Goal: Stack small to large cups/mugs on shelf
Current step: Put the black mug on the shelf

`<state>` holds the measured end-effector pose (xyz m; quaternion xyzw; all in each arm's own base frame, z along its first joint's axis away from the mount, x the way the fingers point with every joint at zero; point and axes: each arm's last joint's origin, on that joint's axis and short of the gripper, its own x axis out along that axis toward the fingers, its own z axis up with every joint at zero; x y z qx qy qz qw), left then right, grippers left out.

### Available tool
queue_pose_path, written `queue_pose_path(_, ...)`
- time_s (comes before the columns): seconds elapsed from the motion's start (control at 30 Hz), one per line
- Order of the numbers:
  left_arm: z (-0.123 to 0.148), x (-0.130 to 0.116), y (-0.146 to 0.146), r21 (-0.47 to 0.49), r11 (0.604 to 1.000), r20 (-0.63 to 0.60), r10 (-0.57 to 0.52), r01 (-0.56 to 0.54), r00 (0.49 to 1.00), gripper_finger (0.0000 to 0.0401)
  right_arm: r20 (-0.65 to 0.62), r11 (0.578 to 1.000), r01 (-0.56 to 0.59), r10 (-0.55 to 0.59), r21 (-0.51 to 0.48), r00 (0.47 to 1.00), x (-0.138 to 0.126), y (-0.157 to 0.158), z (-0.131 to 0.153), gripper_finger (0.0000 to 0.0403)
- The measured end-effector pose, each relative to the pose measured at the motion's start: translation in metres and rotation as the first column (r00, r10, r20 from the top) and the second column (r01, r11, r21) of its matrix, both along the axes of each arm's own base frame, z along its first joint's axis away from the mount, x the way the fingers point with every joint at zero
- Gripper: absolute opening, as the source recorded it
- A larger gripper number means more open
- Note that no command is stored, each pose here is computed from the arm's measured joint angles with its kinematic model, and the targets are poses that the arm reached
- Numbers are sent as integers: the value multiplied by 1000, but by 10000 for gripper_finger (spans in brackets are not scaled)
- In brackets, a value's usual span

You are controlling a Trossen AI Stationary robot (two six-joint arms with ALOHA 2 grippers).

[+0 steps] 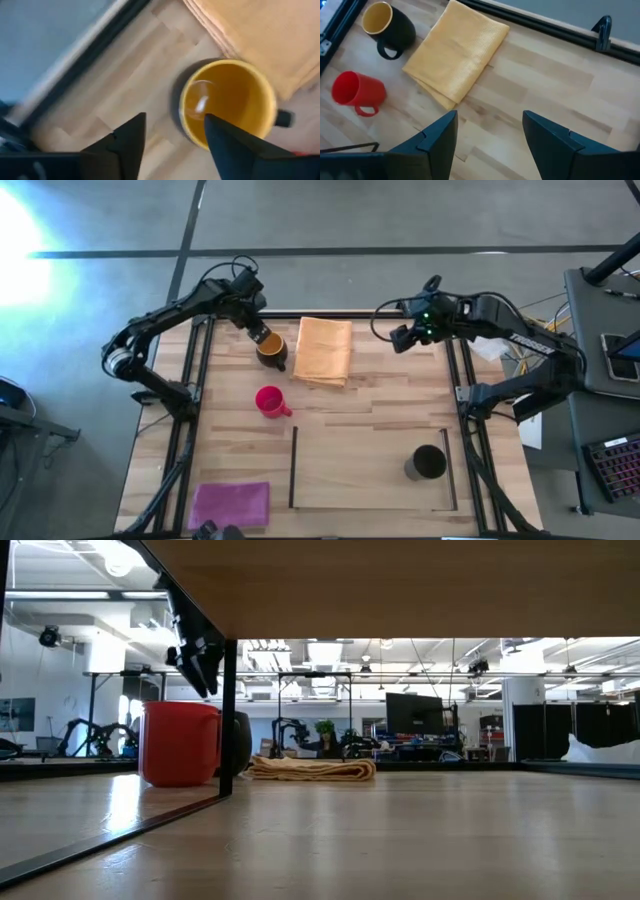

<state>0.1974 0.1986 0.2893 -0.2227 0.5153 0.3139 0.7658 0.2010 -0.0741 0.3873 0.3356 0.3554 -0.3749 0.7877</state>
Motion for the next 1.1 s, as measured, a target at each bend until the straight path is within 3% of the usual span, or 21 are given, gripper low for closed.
queue_pose_path(0.07, -6, 2, 0, -79, 995, 12, 58, -57, 998, 201, 7, 1000, 9, -9, 7, 1000, -2, -2, 1, 217)
queue_pose_path(0.23, -24, 9, 7, -132, 988, -36, 72, -76, 997, 202, 9, 999, 20, -20, 31, 1000, -2, -6, 0, 217)
queue_pose_path(0.53, -44, 22, 21, -102, 991, -50, 81, -86, 995, 202, 17, 998, 42, -43, 49, 999, -2, -7, -1, 217)
queue_pose_path(0.67, -56, 24, 24, -134, 987, -97, 72, -85, 993, 196, 23, 997, 56, -58, 57, 998, -2, -7, -1, 217)
queue_pose_path(0.8, -59, 25, 25, -140, 986, -114, 71, -87, 991, 149, 24, 997, 57, -59, 57, 998, -2, -7, -1, 217)
queue_pose_path(1.0, -52, 25, 23, -95, 992, -91, 68, -77, 993, 20, 24, 997, 60, -61, 51, 998, -2, -7, -1, 217)
queue_pose_path(1.1, -53, 27, 25, -87, 993, -72, 72, -78, 995, 13, 23, 997, 61, -62, 47, 998, -2, -7, -1, 217)
